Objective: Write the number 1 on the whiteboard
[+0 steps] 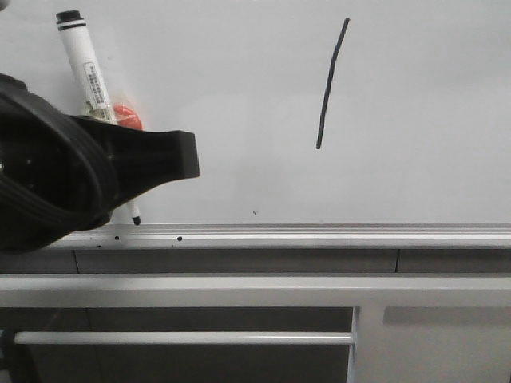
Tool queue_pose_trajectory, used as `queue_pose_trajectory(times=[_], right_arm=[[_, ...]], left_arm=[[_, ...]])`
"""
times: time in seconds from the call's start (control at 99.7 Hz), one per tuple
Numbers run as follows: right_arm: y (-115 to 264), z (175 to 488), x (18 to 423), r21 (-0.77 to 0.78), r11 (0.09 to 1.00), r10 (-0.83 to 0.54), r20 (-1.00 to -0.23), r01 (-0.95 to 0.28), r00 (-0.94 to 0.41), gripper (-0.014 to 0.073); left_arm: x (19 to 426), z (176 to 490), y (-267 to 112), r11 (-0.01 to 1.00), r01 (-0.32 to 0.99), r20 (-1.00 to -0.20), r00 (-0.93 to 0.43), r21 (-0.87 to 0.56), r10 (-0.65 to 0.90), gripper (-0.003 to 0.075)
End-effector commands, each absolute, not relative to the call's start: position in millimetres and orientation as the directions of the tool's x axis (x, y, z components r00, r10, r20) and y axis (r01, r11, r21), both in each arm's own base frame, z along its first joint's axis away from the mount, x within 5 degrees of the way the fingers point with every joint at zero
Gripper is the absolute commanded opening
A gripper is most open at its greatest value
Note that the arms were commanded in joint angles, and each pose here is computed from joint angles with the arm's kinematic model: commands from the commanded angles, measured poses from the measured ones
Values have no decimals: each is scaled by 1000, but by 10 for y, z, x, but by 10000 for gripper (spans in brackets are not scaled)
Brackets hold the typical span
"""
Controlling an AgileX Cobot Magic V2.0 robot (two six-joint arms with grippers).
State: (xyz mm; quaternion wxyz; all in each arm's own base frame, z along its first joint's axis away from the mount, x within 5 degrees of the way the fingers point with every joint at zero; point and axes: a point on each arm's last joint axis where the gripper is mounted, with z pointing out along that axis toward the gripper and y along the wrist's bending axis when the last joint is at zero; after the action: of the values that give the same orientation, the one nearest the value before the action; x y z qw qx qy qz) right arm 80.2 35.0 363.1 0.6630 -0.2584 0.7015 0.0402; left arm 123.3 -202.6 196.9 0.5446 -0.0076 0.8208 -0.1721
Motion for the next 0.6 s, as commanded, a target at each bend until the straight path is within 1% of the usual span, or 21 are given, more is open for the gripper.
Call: queue_pose_trajectory(times=[0.0, 0.191, 0.592], right_arm=[[349, 3788, 800, -295, 874, -275, -956, -386, 108, -62], [349, 3788, 800, -295, 874, -275, -956, -386, 108, -62], [349, 3785, 801, -295, 874, -276, -955, -387, 105, -62]], left_arm=[[1262, 2114, -2044, 921, 193, -893, -376, -337, -248, -20], [1293, 2092, -2036, 918, 189, -875, -416, -350, -248, -20], [1325, 2124, -2019, 919, 193, -888, -387, -343, -250, -20]])
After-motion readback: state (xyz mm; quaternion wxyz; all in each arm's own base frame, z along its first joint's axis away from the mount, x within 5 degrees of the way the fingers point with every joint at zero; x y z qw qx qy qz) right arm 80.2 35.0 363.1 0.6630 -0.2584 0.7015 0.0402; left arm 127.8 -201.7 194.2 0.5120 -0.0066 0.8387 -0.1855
